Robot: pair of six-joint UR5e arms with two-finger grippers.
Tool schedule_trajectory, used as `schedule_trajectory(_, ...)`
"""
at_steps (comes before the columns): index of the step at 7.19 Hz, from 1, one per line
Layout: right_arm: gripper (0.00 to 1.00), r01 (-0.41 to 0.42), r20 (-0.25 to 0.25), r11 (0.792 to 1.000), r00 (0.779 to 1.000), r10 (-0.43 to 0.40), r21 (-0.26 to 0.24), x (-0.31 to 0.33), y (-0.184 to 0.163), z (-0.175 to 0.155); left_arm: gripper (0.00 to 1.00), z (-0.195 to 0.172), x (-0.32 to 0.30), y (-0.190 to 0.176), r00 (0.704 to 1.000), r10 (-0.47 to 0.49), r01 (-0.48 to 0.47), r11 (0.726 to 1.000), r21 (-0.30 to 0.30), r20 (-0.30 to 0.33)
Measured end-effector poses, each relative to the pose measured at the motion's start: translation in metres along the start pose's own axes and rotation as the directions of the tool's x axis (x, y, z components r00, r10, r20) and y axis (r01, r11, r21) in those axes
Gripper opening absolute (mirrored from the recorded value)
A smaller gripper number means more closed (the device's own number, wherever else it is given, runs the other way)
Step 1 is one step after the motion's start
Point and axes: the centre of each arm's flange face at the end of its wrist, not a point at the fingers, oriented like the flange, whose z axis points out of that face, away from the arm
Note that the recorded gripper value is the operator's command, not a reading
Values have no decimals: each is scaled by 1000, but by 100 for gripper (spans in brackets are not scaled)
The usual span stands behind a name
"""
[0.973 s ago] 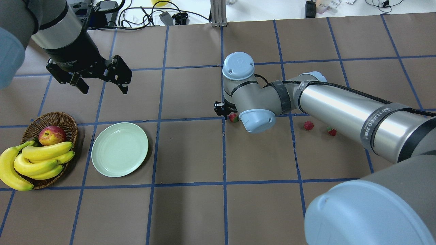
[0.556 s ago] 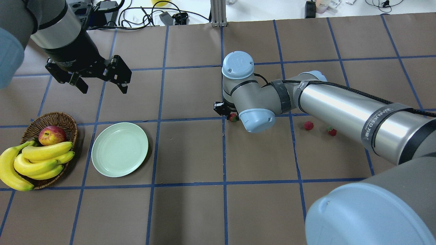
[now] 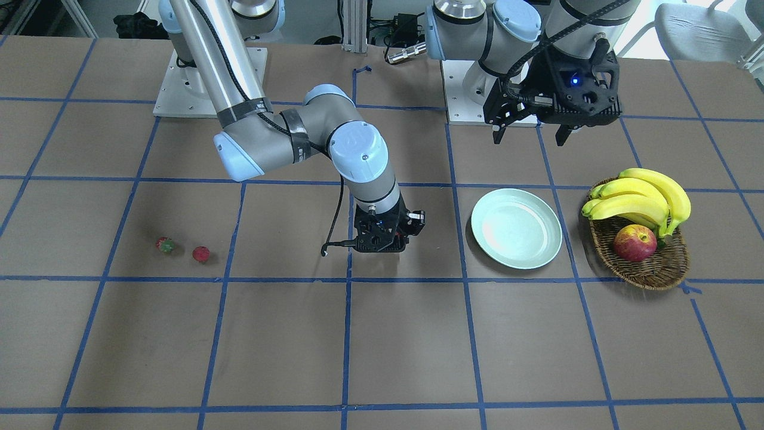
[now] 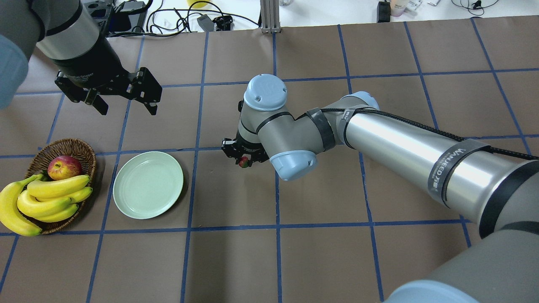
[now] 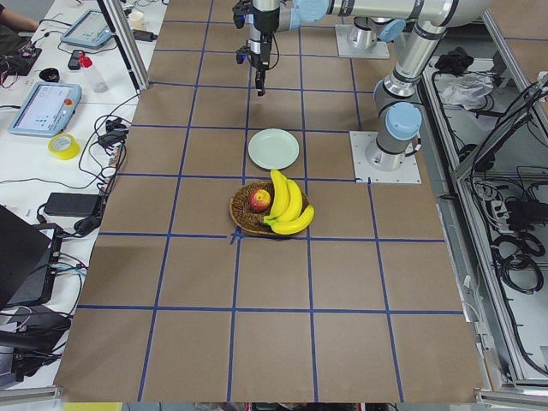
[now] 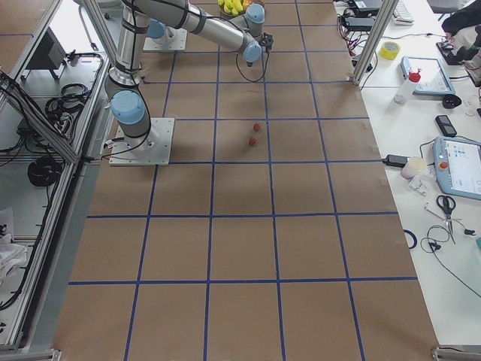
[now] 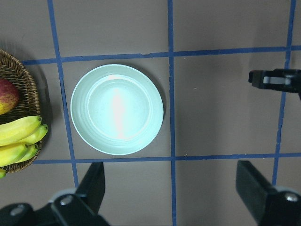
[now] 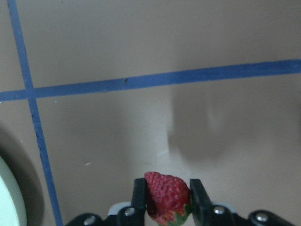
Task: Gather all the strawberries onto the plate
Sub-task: 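Carry the strawberry toward the plate and release it beside the plate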
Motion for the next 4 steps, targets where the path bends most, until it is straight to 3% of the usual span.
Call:
schedule_trajectory(1,89,-3,15,999,1000,3,-35,-3,7,10,100,0,0,0,1000,0,0,1000,-1,-1)
schedule_trajectory(2,100,-4,29,998,1000,6,-60,-4,10,16,100,1,0,0,1000,0,0,1000,-2,-2)
schedule_trajectory(4,100,-1,28,998,1000,3,-68,-4,12,17,100,2,0,0,1000,0,0,1000,1,-1)
